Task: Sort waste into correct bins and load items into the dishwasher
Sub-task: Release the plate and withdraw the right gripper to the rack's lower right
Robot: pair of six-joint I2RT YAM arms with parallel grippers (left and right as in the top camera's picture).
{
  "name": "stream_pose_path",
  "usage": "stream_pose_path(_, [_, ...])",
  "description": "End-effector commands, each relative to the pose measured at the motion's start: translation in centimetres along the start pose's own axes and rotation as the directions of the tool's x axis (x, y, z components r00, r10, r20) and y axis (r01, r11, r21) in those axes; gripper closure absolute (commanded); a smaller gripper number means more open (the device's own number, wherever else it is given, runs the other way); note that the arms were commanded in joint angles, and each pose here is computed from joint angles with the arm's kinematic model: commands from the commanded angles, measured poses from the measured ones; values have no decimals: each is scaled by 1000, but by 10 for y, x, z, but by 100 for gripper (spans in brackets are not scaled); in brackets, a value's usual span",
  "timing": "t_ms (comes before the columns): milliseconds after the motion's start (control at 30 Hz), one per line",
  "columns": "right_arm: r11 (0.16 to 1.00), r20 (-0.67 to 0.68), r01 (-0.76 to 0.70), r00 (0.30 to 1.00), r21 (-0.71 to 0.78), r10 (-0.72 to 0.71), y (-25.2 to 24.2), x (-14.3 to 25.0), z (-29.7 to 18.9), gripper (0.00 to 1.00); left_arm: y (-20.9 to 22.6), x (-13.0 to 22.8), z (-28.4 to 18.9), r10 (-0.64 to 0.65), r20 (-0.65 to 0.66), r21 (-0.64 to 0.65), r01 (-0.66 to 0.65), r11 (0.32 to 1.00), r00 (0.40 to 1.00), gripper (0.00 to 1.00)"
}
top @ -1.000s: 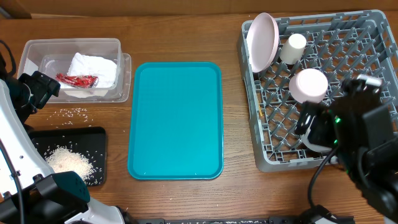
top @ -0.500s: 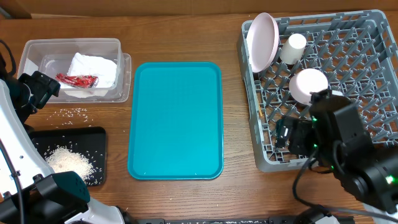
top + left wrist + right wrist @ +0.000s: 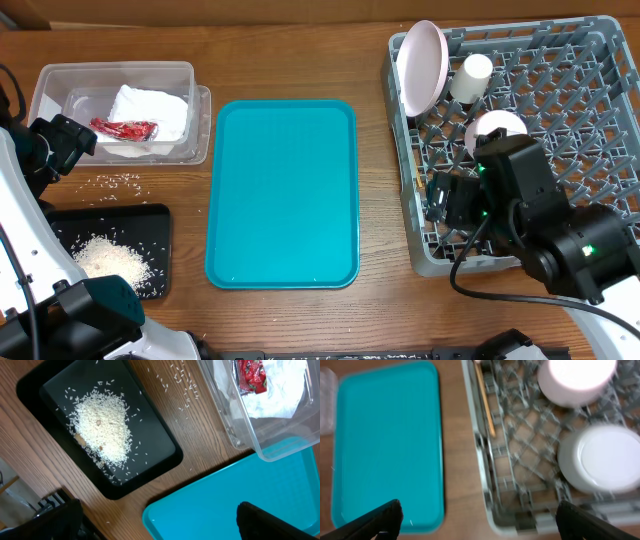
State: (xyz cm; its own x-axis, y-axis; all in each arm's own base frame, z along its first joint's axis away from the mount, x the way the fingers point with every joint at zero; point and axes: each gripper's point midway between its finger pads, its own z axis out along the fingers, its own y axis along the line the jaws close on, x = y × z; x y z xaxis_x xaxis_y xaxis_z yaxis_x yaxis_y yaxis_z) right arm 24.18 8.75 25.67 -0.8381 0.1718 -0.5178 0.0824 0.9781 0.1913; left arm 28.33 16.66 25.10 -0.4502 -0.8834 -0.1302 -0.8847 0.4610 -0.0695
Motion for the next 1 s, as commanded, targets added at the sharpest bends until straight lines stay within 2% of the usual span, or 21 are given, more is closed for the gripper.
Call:
stream_pose_path(0, [1000,62,-4,998,-13,5,-14,2,1,0,1,1,-6,13,13,10,-13,1000,1000,0])
stream_pose_path(200, [987,228,-119,963,-107,140,-43,11,16,0,1,1,-6,13,13,10,-13,1000,1000,0])
stream_pose_path(433, [985,498,-77,855,-154,145,-66,12,21,0,1,0,-6,13,13,10,-13,1000,1000,0])
stream_pose_path(667, [975,613,-62,768,-213,183,-79,28,45,0,1,1,-6,13,13,10,-13,1000,1000,0])
stream_pose_path(967, [963,778,15,594,-267,206,-80,20,50,0,1,1,-6,13,13,10,-13,1000,1000,0])
